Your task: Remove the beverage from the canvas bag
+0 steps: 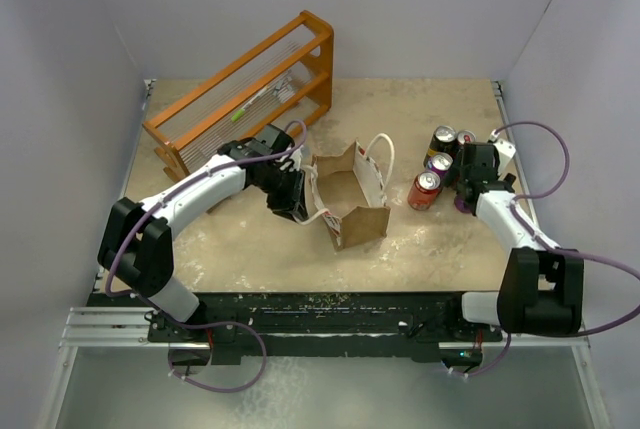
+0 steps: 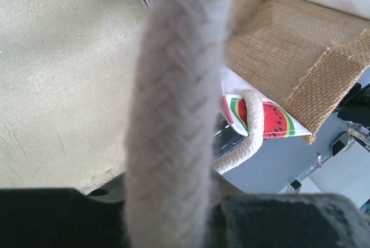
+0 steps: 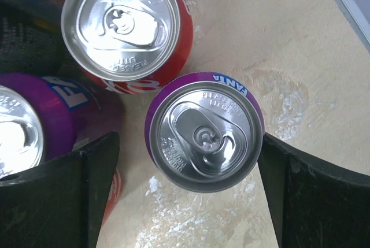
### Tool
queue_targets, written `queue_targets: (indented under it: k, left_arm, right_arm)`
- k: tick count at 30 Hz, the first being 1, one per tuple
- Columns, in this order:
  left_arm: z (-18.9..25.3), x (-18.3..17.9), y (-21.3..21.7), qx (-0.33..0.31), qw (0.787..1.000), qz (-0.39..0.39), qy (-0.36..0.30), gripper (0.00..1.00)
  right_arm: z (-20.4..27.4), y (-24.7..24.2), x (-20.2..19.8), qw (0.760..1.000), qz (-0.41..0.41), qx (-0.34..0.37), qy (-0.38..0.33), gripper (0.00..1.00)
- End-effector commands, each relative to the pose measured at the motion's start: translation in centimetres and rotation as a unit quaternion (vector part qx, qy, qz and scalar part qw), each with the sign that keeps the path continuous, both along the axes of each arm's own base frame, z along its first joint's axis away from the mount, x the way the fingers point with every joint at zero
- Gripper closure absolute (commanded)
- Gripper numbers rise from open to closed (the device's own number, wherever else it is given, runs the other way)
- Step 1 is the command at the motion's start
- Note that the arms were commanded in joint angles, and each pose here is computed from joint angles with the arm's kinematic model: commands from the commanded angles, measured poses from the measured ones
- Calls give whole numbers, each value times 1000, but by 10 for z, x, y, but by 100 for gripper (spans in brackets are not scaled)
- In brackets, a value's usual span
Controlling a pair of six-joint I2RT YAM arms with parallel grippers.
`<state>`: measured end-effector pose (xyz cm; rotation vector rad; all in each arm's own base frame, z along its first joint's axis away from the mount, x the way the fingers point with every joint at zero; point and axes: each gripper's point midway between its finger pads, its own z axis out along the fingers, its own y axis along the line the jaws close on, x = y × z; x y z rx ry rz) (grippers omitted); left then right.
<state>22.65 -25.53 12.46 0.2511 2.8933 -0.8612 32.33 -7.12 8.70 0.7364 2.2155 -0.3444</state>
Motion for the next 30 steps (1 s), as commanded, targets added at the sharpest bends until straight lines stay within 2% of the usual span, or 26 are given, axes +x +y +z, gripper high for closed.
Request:
queue_targets:
  k: [1, 7, 17, 20, 21, 25, 30]
  left_arm:
    - [18, 2, -6, -18, 1000, -14, -15, 70]
    - [36, 0, -4, -28, 999, -7, -34, 53]
    - [82, -1, -6, -77, 993, -4, -91, 18]
    - [94, 2, -3, -77, 991, 3, -110, 8]
    - [98, 3, -2, -76, 990, 5, -119, 1]
    - [123, 17, 4, -62, 985, 7, -160, 1]
    - [174, 47, 16, -34, 970, 22, -239, 1]
  right_arm:
    - [30, 4, 6, 999, 14, 3, -39, 0]
    - [55, 1, -21, 999, 2, -4, -47, 0]
    - [136, 0, -41, 991, -36, 13, -131, 0]
    - [158, 13, -26, 990, 9, 31, -138, 0]
    - [163, 19, -21, 990, 26, 42, -135, 0]
    - [198, 48, 4, 981, 101, 75, -149, 0]
    - [269, 107, 25, 962, 198, 56, -180, 0]
